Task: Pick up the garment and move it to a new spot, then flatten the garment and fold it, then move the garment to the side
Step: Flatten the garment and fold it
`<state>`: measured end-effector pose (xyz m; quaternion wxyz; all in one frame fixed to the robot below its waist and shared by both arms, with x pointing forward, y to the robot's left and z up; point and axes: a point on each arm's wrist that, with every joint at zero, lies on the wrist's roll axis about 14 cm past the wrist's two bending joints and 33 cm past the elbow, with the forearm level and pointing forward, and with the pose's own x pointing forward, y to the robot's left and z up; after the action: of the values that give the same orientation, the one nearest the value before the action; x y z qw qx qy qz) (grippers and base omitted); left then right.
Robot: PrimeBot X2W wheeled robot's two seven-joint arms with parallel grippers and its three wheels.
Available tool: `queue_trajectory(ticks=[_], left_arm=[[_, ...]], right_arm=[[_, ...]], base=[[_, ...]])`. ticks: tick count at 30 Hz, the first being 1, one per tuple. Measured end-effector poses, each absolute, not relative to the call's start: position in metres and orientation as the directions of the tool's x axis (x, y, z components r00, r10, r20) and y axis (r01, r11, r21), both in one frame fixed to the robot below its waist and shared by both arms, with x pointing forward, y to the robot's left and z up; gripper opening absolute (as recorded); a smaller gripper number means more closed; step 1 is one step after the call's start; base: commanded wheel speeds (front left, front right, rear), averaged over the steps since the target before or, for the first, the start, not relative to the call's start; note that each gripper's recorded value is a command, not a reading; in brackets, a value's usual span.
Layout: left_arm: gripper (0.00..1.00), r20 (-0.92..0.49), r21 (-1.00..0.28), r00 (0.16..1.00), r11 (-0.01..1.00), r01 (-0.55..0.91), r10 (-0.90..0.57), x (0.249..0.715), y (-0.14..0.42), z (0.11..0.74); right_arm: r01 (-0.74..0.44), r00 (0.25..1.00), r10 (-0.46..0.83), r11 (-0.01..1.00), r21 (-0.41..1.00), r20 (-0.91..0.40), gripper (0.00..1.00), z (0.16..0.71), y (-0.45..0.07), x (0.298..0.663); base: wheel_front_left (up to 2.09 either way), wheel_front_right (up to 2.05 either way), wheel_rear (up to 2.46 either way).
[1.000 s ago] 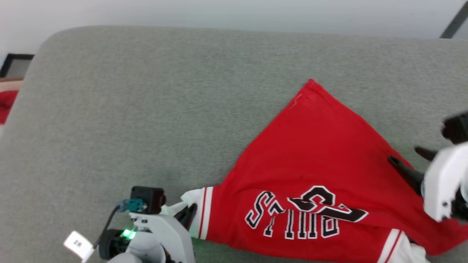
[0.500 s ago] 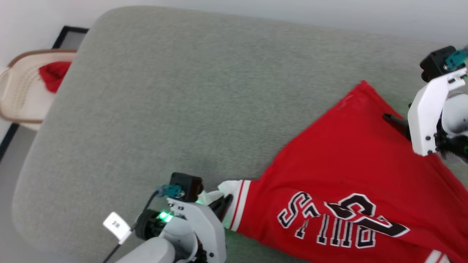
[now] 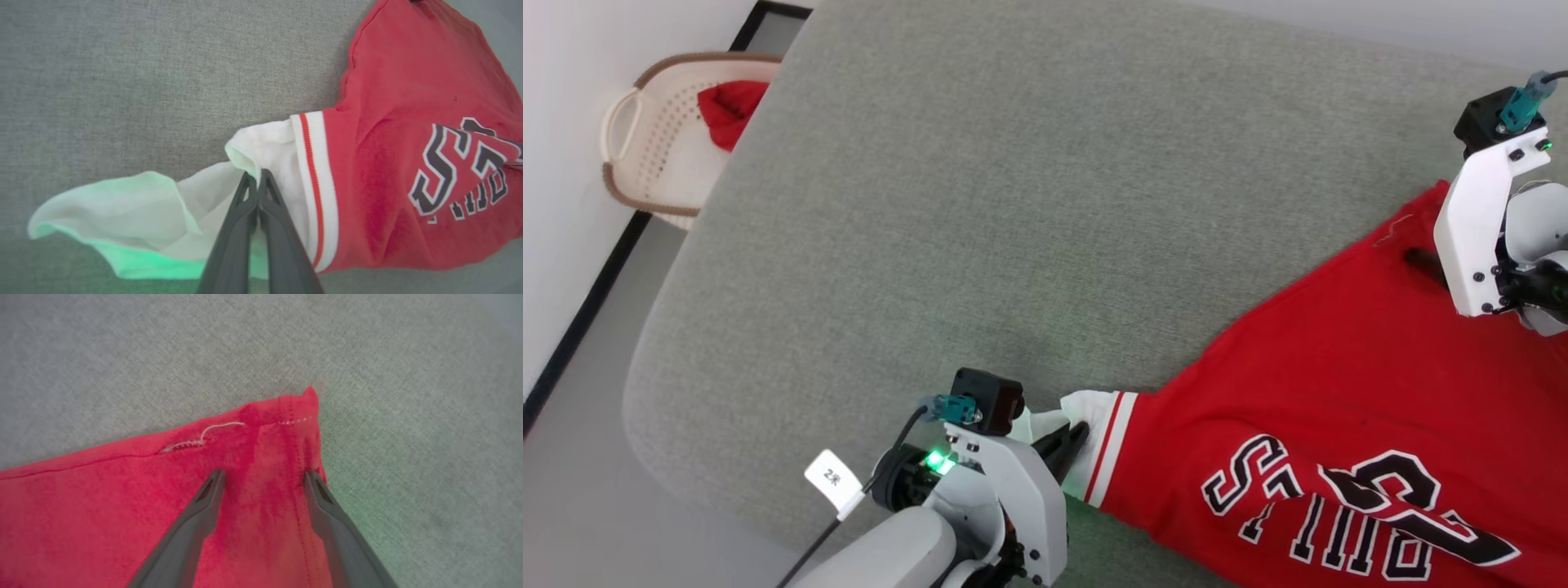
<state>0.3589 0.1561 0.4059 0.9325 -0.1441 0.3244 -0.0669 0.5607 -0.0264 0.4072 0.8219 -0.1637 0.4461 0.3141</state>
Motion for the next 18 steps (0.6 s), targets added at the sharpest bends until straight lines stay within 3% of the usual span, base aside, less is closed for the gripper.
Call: queue_trajectory(ticks=[10, 12, 13, 18], left_arm=[[0.0, -0.601, -0.312, 0.774, 0.95, 0.001, -0.198, 0.356, 0.164, 0.397], [0.0, -0.603, -0.314, 0.773, 0.95, 0.0, -0.199, 0.356, 0.163, 0.396], [0.0, -0.603, -0.315, 0.773, 0.949, -0.001, -0.199, 0.356, 0.163, 0.396], [0.0, -0.604, -0.318, 0.771, 0.948, -0.001, -0.202, 0.357, 0.163, 0.395]], right_arm=[[-0.672, 0.358, 0.359, 0.74, 0.029, -0.862, 1.0, 0.394, -0.021, 0.566], [-0.672, 0.34, 0.357, 0.739, 0.04, -0.87, 0.28, 0.394, -0.02, 0.564], [-0.672, 0.33, 0.354, 0.739, 0.045, -0.875, 0.0, 0.393, -0.021, 0.563], [-0.68, 0.31, 0.365, 0.73, 0.063, -0.878, 0.0, 0.392, -0.018, 0.56]], base=[[0.0, 0.0, 0.0], [0.0, 0.0, 0.0], [0.0, 0.0, 0.0], [0.0, 0.0, 0.0]])
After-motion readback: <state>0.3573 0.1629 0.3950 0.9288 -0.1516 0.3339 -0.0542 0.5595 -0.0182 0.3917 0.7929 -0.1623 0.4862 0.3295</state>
